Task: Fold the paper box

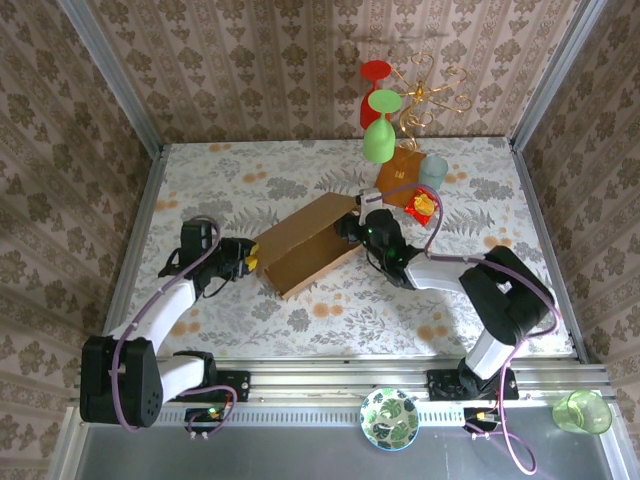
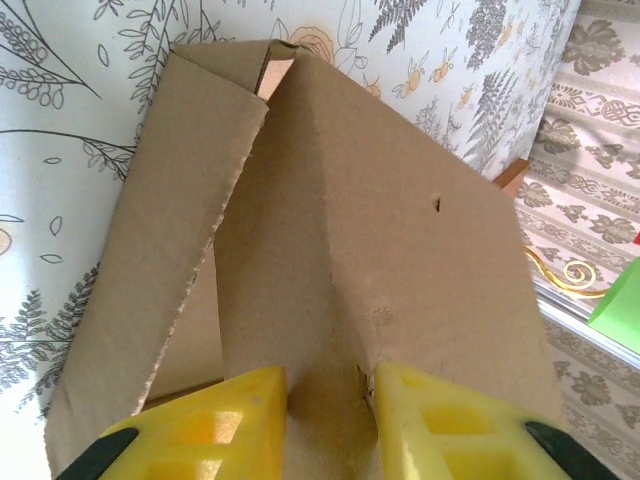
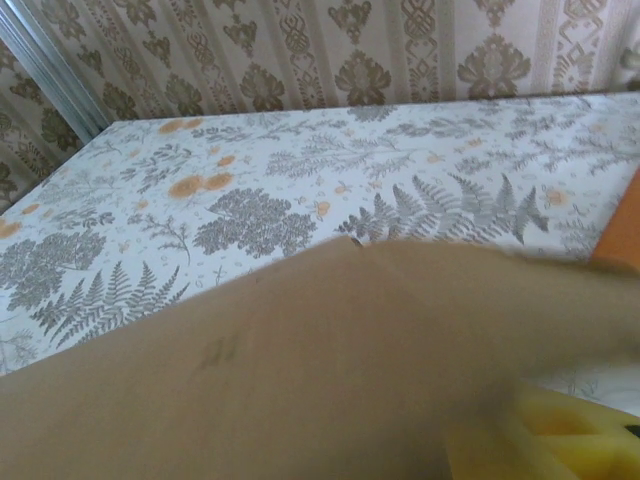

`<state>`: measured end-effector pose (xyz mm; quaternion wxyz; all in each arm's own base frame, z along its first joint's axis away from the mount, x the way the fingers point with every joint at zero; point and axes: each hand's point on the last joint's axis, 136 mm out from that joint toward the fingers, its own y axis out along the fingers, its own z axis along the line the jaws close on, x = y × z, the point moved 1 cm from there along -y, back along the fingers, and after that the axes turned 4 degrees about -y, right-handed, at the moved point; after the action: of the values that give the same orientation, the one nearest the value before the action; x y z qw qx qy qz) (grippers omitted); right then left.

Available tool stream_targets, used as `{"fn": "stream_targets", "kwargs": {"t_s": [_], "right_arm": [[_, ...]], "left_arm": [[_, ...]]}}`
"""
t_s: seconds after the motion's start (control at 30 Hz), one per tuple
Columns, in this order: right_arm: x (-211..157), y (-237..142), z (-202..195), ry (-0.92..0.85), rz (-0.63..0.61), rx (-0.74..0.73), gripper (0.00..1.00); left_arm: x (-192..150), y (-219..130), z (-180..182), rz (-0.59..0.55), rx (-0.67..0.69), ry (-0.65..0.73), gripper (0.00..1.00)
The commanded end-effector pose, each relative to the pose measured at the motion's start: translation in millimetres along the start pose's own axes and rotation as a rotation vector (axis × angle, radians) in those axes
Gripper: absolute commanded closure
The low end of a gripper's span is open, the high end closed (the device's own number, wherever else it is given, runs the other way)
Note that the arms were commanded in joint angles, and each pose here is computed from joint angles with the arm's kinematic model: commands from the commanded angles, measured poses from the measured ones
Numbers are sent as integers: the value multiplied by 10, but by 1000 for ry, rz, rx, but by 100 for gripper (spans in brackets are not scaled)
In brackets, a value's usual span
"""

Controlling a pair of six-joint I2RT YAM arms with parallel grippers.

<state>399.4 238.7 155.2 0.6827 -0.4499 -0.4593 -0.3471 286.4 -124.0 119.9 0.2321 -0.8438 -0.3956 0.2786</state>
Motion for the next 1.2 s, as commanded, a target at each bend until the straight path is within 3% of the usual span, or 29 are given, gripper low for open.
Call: {"fn": "stream_targets", "kwargs": {"t_s": [0.0,0.27,0.47,0.67,0.87,1.07,1.17], "right_arm": [[-75,-178,2,39,64,9,39],[-341,-542,-107,70,196,-5,36],[-23,-773,-116,102,166,-11,36],[287,-568,-57,111,196,-40,37],[383,-74,30,100,288,-67,35],[135,342,-47,113,489,-61,33],[1,400,-91,106,543,-51,32]], "left_arm": [[17,3,172,-21,53,22,71],[43,62,168,-26,80,62,71],[73,40,273,-35,179,125,65],[92,118,446,1,254,183,52],[221,133,532,-26,355,279,51],[304,169,539,-36,350,335,66],[363,127,560,-31,373,403,80]]}}
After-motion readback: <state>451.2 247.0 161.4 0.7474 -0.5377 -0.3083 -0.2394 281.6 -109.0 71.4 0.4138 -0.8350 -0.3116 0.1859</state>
